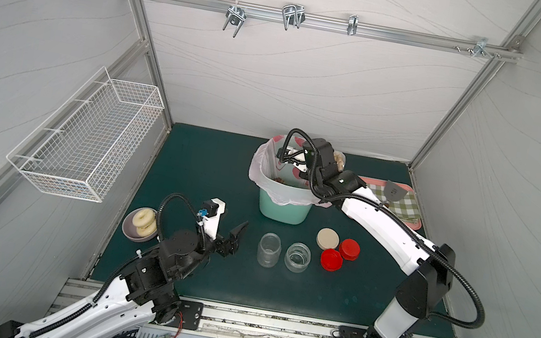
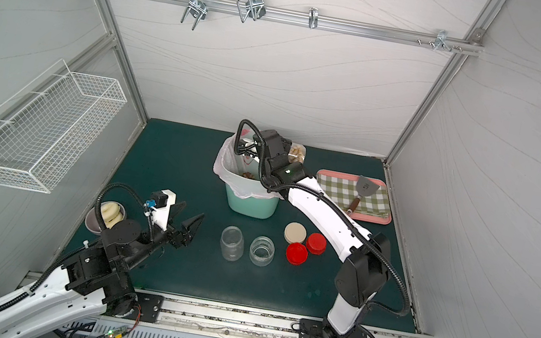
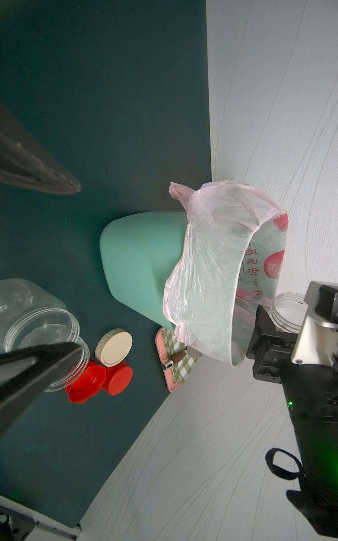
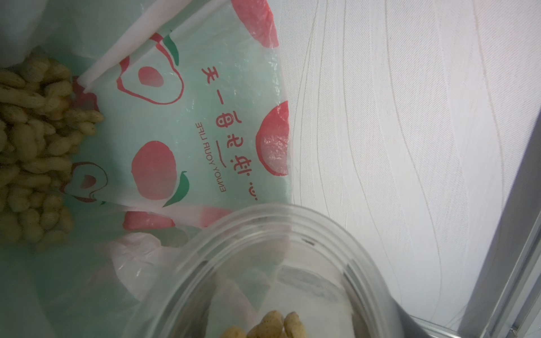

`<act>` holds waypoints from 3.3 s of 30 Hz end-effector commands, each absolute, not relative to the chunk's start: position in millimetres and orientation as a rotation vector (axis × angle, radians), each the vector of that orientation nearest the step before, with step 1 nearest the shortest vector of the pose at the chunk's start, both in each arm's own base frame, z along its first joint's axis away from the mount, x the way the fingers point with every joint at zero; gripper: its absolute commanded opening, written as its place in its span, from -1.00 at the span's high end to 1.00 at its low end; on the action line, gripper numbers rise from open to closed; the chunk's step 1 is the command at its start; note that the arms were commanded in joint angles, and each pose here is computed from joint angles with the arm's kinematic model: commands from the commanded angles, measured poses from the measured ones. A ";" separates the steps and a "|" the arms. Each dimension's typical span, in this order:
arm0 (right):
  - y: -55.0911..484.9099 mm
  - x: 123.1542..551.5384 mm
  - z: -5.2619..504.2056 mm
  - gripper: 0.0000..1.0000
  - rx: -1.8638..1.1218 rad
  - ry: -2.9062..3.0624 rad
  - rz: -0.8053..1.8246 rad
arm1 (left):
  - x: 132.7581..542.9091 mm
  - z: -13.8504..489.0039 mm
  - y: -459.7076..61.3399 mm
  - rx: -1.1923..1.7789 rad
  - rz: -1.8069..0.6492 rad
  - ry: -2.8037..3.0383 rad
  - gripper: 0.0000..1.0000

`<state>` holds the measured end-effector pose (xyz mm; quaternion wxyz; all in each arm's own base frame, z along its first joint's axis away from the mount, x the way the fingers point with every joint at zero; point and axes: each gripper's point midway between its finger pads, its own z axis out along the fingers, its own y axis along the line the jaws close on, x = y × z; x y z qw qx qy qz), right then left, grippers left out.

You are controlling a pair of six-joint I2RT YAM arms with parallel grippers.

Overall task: Empty moldy peanuts from jars
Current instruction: Pour the moldy peanuts from the jar into the trash bin.

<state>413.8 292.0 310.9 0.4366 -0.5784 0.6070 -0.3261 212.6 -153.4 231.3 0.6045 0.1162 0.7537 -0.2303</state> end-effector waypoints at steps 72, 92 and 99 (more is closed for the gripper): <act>303.7 437.4 329.1 1.00 -1.587 1.210 -1.373 | 213.7 258.2 -132.2 0.160 -0.503 1.665 -1.00; 290.2 410.5 346.2 1.00 -1.464 1.400 -1.071 | 213.3 259.0 -131.5 0.164 -0.498 1.660 -1.00; 283.0 394.1 365.3 1.00 -1.361 1.478 -0.859 | 213.7 259.0 -132.6 0.167 -0.500 1.660 -1.00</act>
